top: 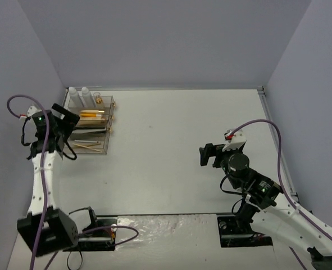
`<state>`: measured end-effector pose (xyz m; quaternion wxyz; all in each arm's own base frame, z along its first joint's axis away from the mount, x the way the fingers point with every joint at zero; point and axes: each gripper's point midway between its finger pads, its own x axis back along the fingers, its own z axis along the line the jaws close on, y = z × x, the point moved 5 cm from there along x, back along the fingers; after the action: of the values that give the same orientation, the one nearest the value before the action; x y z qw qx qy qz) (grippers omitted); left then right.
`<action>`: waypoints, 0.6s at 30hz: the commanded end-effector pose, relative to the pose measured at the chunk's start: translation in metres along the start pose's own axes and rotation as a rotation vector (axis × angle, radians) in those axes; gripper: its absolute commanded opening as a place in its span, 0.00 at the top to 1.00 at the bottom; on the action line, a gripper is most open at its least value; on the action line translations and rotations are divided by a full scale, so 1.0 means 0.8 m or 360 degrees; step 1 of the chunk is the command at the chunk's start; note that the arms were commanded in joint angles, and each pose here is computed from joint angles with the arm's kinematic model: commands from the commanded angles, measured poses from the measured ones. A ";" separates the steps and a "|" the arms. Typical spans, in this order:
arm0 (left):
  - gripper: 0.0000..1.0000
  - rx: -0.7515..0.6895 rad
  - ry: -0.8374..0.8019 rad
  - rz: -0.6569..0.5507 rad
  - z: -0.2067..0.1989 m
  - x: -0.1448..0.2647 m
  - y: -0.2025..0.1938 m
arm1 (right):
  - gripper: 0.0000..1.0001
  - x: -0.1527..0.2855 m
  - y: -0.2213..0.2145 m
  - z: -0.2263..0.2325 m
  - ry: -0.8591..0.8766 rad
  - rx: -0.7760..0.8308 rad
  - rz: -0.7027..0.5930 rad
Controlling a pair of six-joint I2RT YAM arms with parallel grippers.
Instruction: Organize the makeup
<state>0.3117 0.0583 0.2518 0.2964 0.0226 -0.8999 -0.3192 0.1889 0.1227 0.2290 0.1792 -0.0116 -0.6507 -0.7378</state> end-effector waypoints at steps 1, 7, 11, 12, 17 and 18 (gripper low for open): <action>0.03 -0.0764 -0.0264 -0.0263 -0.032 0.131 0.036 | 0.00 0.006 0.074 0.014 0.0032 -0.0055 -0.0212; 0.03 -0.1150 -0.0513 -0.0304 -0.037 0.234 0.014 | 0.00 0.033 0.124 0.000 -0.0059 -0.0064 -0.0305; 0.03 -0.1267 -0.0659 -0.0392 -0.027 0.292 0.006 | 0.00 0.054 0.143 -0.016 -0.0130 -0.0026 -0.0347; 0.03 -0.1278 -0.0671 -0.0398 -0.022 0.301 0.004 | 0.00 0.059 0.146 -0.020 -0.0138 -0.0016 -0.0363; 0.03 -0.1330 -0.0735 -0.0383 0.005 0.329 -0.010 | 0.00 0.075 0.144 -0.036 -0.0176 0.0009 -0.0414; 0.03 -0.1338 -0.0726 -0.0370 0.010 0.331 -0.012 | 0.00 0.078 0.142 -0.040 -0.0191 0.0007 -0.0424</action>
<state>0.1002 -0.0115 0.3881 0.0149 -0.0543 -0.7486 -0.6606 0.1732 0.0839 0.3412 0.0834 0.0389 -0.6501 -0.7543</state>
